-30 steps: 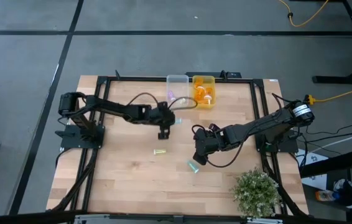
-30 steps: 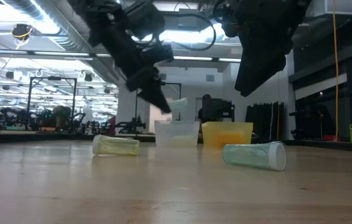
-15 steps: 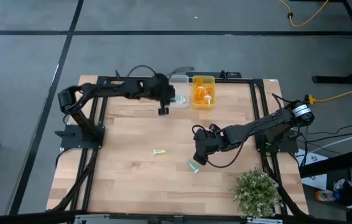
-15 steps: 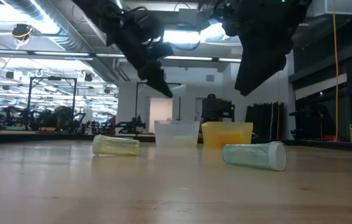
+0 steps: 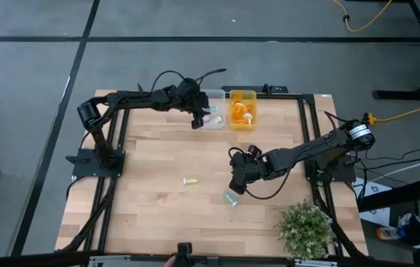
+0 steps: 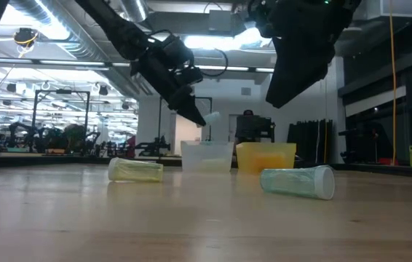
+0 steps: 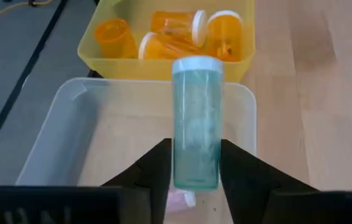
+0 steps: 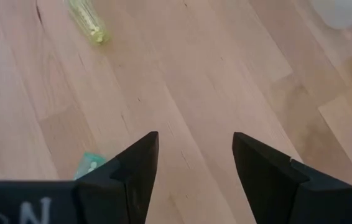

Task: Pick and place medicine bottles into bin by pill shape (circle, oval)
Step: Put the small blue pill bottle into the transparent bin, then put the small yellow pill bottle into the transparent bin

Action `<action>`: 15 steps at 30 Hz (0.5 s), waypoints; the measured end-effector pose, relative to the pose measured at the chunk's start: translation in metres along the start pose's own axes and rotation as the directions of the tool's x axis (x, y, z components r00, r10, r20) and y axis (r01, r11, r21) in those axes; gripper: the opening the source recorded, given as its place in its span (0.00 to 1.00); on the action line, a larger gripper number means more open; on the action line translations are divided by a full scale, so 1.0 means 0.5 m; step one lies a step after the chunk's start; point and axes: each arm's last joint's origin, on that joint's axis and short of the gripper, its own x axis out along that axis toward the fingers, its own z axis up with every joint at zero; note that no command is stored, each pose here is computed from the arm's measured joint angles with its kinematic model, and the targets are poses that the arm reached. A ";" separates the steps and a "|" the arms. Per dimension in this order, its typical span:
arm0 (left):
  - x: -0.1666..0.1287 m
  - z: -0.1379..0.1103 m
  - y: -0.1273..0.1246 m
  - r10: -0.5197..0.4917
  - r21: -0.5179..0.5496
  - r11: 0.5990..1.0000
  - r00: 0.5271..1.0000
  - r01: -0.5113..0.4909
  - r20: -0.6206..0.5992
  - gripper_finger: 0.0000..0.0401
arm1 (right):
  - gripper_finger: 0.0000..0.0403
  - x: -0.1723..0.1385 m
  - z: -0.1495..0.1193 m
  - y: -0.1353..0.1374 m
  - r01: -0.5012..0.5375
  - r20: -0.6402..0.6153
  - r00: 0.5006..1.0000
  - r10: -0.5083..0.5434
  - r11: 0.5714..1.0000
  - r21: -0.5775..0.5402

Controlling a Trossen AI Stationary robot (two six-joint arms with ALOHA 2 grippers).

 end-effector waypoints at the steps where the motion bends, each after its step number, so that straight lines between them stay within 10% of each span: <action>1: 0.001 -0.001 0.000 0.001 -0.001 1.000 1.000 -0.001 -0.002 0.32 | 0.52 0.000 0.000 0.000 0.000 0.000 1.000 0.000 1.000 0.000; 15: -0.001 -0.003 -0.012 0.070 -0.112 0.991 0.995 -0.078 -0.074 0.41 | 0.52 -0.008 -0.013 0.017 -0.050 -0.027 0.998 0.050 0.999 0.003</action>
